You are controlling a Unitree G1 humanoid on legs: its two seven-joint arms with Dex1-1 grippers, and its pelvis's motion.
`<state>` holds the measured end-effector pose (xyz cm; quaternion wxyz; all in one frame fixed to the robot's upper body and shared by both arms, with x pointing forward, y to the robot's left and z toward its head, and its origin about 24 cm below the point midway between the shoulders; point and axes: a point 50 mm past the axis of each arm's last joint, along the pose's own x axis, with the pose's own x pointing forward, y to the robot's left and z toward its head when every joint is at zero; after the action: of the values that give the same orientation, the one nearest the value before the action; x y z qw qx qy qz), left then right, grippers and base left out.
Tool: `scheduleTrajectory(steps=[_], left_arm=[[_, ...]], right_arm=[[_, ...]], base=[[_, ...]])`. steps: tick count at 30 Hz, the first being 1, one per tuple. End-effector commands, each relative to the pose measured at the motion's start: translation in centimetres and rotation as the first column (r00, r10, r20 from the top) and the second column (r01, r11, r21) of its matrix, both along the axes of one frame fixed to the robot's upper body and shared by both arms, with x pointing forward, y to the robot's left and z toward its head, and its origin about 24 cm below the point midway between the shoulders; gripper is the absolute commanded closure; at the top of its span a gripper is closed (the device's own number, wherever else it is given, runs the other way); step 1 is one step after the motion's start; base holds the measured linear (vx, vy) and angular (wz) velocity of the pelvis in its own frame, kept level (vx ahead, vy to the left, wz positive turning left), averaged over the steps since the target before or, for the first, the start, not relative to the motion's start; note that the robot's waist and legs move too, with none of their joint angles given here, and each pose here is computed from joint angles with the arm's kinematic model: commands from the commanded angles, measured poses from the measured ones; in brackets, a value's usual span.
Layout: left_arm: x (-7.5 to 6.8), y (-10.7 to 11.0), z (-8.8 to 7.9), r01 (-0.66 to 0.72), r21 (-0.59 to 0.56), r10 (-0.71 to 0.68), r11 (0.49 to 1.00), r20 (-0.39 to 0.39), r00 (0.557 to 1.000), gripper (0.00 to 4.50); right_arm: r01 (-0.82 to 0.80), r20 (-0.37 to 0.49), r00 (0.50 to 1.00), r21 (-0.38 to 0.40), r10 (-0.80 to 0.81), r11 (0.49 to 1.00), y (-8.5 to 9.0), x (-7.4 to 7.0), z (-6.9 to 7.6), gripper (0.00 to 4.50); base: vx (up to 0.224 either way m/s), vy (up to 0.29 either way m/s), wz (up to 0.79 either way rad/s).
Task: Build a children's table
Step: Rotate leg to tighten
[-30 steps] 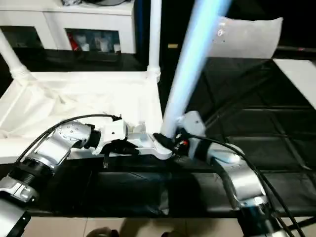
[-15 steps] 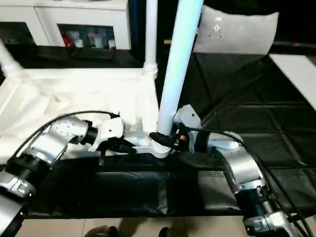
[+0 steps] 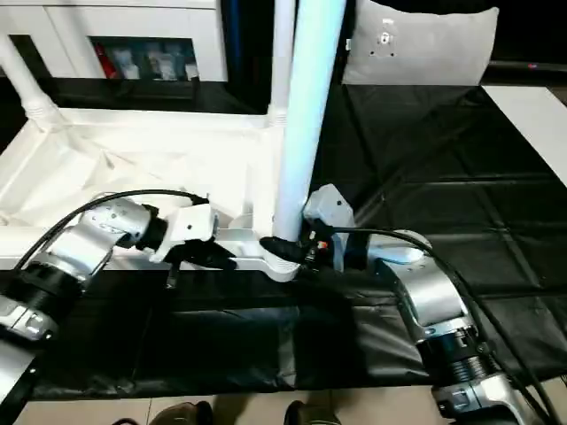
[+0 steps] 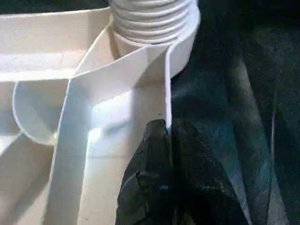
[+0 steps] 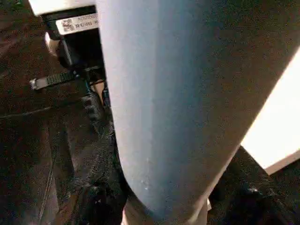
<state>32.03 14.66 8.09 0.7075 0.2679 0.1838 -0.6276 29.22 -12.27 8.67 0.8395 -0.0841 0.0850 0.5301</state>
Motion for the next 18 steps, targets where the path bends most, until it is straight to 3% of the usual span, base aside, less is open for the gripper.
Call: scheduleTrajectory(steps=[1, 5, 9, 12, 18], left_arm=[[0.3, 0.8, 0.5, -0.138, -0.029, 0.139, 0.99, 0.021, 0.99, 4.5], [-1.1, 0.2, 0.3, -0.234, -0.078, 0.235, 0.969, -0.005, 0.972, 4.5], [-2.8, -2.7, -0.3, -0.285, -0.083, 0.285, 0.955, -0.008, 0.958, 4.5], [-3.4, -4.3, 0.3, -0.278, -0.058, 0.279, 0.959, 0.019, 0.96, 4.5], [-3.7, -5.4, 0.6, -0.301, -0.01, 0.302, 0.953, 0.051, 0.952, 4.5]], right_arm=[[0.056, -0.262, 0.96, -0.171, -0.101, 0.984, -0.7, -1.9, -6.1, 2.62], [0.212, -0.214, 0.944, -0.199, -0.253, 0.957, -0.9, -1.1, -6.3, 2.62], [0.422, -0.164, 0.877, -0.185, -0.451, 0.888, -0.6, 0.9, -6.1, 2.62], [0.49, -0.164, 0.841, -0.177, -0.516, 0.854, -0.5, 1.9, -5.9, 2.62], [0.485, -0.171, 0.843, -0.166, -0.509, 0.859, 0.4, 2.1, -5.7, 2.62]], base=[[0.0, 0.0, 0.0], [0.0, 0.0, 0.0], [0.0, 0.0, 0.0], [0.0, 0.017, -0.04], [0.0, 0.0, 0.0]])
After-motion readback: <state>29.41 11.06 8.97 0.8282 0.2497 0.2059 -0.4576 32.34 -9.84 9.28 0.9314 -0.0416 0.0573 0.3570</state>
